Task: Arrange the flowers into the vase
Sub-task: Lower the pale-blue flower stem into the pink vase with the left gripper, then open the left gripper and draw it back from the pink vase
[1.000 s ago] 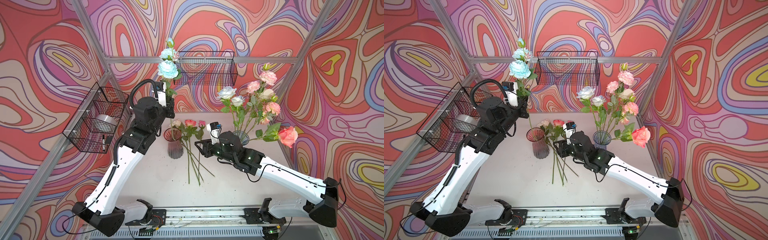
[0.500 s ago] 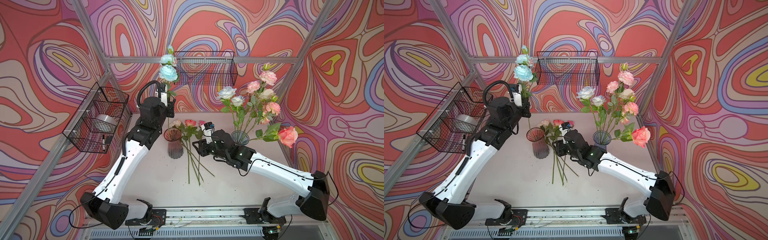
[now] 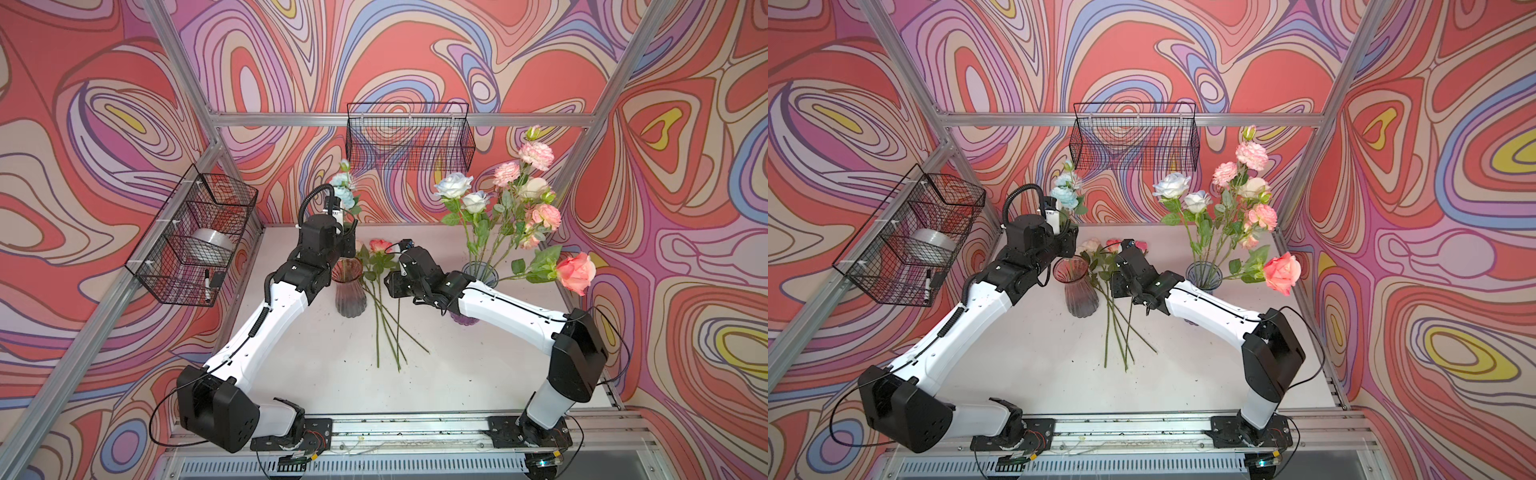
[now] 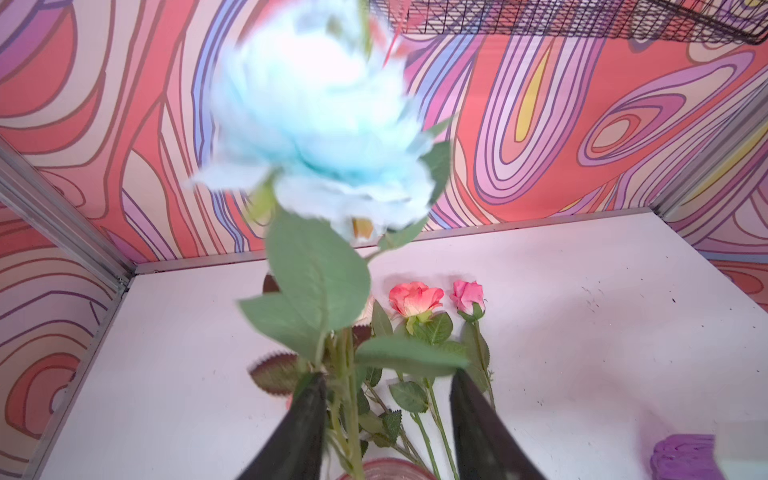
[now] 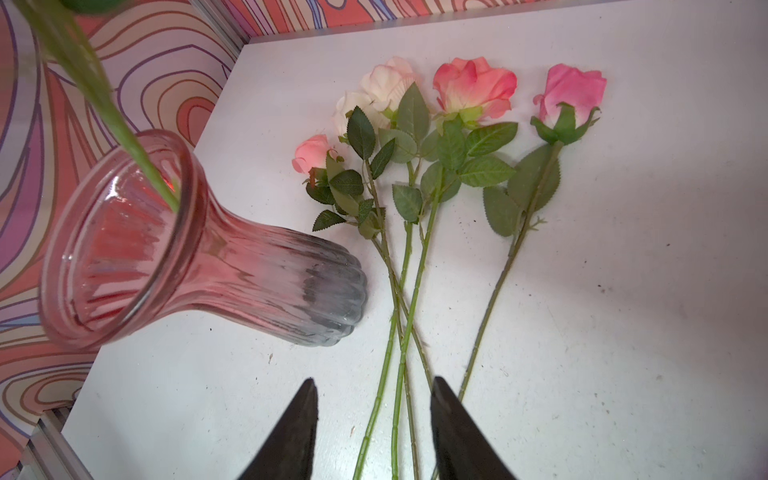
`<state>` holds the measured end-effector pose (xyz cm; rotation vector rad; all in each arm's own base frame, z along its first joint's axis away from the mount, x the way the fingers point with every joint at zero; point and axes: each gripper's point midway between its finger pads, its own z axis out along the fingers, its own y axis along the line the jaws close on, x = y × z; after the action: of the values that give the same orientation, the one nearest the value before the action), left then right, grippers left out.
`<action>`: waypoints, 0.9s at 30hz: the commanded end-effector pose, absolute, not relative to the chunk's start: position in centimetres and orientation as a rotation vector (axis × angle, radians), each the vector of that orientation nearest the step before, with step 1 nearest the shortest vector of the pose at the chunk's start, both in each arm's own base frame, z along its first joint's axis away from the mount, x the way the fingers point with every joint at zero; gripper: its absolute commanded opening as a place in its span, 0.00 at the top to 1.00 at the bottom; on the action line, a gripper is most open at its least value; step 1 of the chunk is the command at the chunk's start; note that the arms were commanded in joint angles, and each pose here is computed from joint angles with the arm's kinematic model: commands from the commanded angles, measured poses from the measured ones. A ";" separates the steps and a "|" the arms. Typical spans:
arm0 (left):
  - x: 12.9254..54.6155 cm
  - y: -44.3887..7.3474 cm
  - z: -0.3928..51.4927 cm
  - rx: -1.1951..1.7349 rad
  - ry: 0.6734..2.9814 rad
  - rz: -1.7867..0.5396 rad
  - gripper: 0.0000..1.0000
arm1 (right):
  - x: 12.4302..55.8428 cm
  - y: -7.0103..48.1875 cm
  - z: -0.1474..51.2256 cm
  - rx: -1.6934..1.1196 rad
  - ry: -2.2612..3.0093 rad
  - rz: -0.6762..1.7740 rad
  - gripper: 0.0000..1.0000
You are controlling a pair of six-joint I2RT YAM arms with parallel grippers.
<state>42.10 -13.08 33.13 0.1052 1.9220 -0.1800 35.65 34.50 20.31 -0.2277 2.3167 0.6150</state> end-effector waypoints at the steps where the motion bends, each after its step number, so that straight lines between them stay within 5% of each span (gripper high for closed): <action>1: 39.4 -12.3 34.0 0.079 1.922 -0.241 0.30 | 35.5 33.7 23.0 -0.204 2.247 0.625 0.55; 4: 36.6 -10.9 33.8 0.048 1.931 -0.229 0.17 | 35.3 33.3 23.7 -0.230 2.237 0.606 0.55; 15: 26.0 -7.3 34.4 0.040 1.927 -0.263 0.12 | 33.4 31.9 24.4 -0.284 2.183 0.631 0.55; 27: 22.1 -6.7 34.2 -0.020 1.950 -0.370 0.00 | 31.5 30.1 24.4 -0.279 2.196 0.640 0.55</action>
<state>23.25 -6.87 34.93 0.0144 1.9097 -0.3275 31.86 30.53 23.40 -0.2814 2.2251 0.6302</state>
